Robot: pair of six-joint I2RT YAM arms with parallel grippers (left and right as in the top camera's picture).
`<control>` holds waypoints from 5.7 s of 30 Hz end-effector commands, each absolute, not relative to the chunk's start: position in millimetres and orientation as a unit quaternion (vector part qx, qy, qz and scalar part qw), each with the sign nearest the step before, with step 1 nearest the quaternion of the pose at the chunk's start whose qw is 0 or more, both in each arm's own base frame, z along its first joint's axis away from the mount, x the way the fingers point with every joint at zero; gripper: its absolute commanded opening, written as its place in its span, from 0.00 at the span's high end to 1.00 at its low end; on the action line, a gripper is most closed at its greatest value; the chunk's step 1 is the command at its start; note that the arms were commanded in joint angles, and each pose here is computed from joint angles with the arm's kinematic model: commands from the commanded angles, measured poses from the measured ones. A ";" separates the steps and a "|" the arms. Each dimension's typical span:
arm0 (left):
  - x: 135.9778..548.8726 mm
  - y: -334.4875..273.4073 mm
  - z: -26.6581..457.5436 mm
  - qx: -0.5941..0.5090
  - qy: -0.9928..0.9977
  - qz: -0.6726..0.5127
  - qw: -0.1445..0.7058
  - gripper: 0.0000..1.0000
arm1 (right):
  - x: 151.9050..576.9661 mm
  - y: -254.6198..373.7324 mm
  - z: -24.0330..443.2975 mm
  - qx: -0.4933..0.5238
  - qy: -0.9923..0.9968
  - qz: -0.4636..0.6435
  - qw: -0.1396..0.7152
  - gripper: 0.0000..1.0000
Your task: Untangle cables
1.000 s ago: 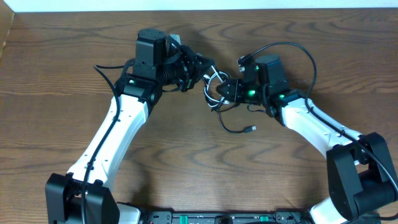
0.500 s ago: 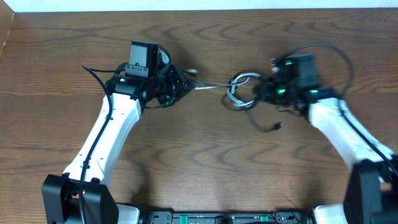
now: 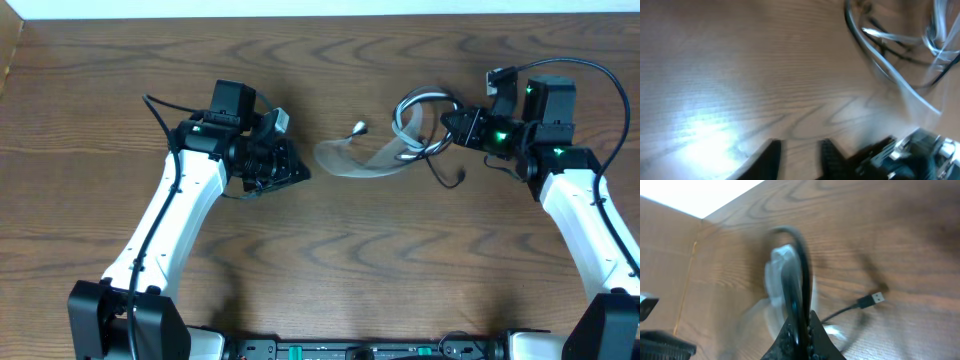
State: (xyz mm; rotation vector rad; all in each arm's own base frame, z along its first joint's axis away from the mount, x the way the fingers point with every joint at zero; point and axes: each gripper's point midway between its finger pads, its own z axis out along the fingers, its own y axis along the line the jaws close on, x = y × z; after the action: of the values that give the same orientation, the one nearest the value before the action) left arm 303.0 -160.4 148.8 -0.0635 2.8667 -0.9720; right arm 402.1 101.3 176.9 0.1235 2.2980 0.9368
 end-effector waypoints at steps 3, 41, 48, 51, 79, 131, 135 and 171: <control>304.5 -177.0 175.2 0.075 0.918 -0.377 0.100 0.38 | 394.2 120.3 205.4 -0.040 0.843 0.410 0.345 0.99; 359.8 -204.0 180.7 0.038 0.877 -0.459 0.136 0.41 | 342.2 206.6 241.6 -0.212 0.761 0.530 0.309 0.99; 377.4 -213.0 197.6 0.054 0.855 -0.485 0.177 0.41 | 341.6 209.1 239.8 -0.213 0.763 0.526 0.308 0.99; 381.6 -223.1 195.3 0.052 0.851 -0.492 0.175 0.41 | 341.2 211.2 239.2 -0.214 0.765 0.525 0.307 0.99; 388.8 -222.3 187.1 0.063 0.876 -0.424 0.221 0.93 | 360.0 60.7 110.7 0.099 0.961 0.072 0.249 0.99; 274.1 -255.4 222.8 0.224 0.845 -0.466 0.138 0.92 | 361.8 243.3 193.9 -0.257 0.853 0.313 0.329 0.49; 269.9 -253.5 219.9 0.220 0.849 -0.464 0.125 0.93 | 363.8 242.7 195.1 -0.246 0.855 0.315 0.330 0.50; 282.7 -242.0 216.7 0.186 0.858 -0.462 0.128 0.92 | 351.4 82.6 90.1 0.045 0.985 0.048 0.160 0.52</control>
State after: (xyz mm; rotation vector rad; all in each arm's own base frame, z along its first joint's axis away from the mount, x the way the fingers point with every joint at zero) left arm 289.1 -243.8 217.7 0.5441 2.4409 -1.4596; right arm 346.9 144.0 120.5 0.0105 2.7610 0.4545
